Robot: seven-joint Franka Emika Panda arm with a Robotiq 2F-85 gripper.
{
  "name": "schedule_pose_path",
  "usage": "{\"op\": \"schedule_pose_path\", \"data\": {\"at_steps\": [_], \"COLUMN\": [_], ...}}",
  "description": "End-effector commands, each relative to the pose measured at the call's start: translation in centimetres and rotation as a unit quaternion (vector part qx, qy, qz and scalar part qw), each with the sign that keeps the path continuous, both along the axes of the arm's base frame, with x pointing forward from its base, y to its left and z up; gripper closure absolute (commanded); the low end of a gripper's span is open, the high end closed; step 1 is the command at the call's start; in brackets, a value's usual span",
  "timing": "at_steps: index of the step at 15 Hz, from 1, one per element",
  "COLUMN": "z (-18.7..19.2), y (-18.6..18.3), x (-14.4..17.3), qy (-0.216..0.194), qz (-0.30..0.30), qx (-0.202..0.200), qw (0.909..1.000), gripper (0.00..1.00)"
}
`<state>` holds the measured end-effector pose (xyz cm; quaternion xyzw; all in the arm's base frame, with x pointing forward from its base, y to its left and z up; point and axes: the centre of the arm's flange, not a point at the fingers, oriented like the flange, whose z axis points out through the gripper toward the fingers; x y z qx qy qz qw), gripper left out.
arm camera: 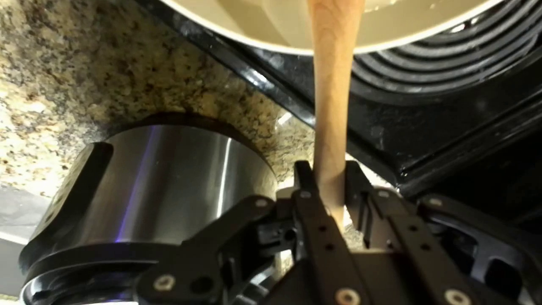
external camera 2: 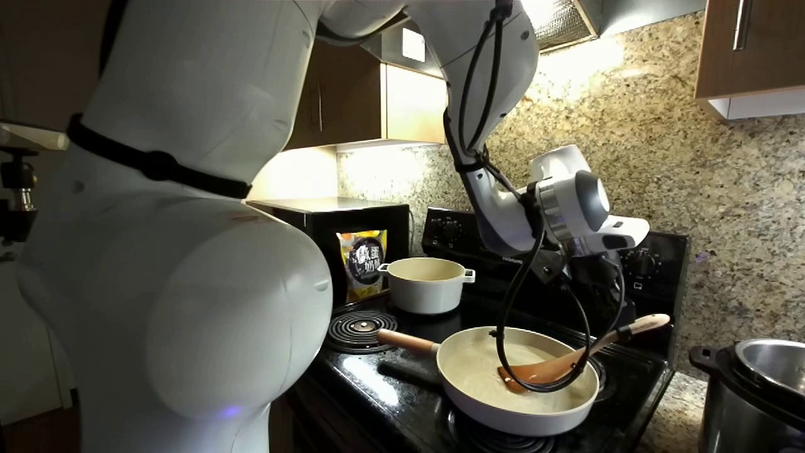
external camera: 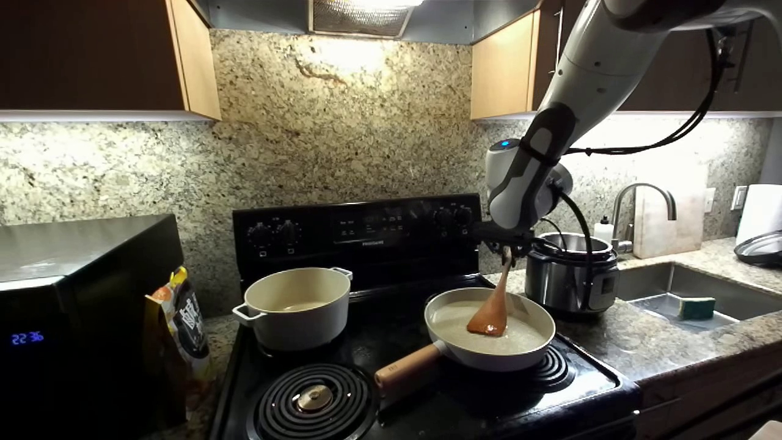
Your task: Stir the water in the pan using the wooden soon
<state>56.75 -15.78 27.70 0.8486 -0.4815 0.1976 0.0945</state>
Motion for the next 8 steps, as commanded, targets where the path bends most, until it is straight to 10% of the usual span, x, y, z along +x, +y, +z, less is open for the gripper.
{"op": "schedule_pose_path", "data": {"at_steps": [1,8], "z": [2.5,0.5], "y": [-2.4,1.9], "x": [-1.3,-0.1], "qy": [-0.018,0.018], "qz": [-0.026,0.025], "qx": [0.012,0.010], "qw": [0.9994,0.9995], "gripper": [0.95,0.95]}}
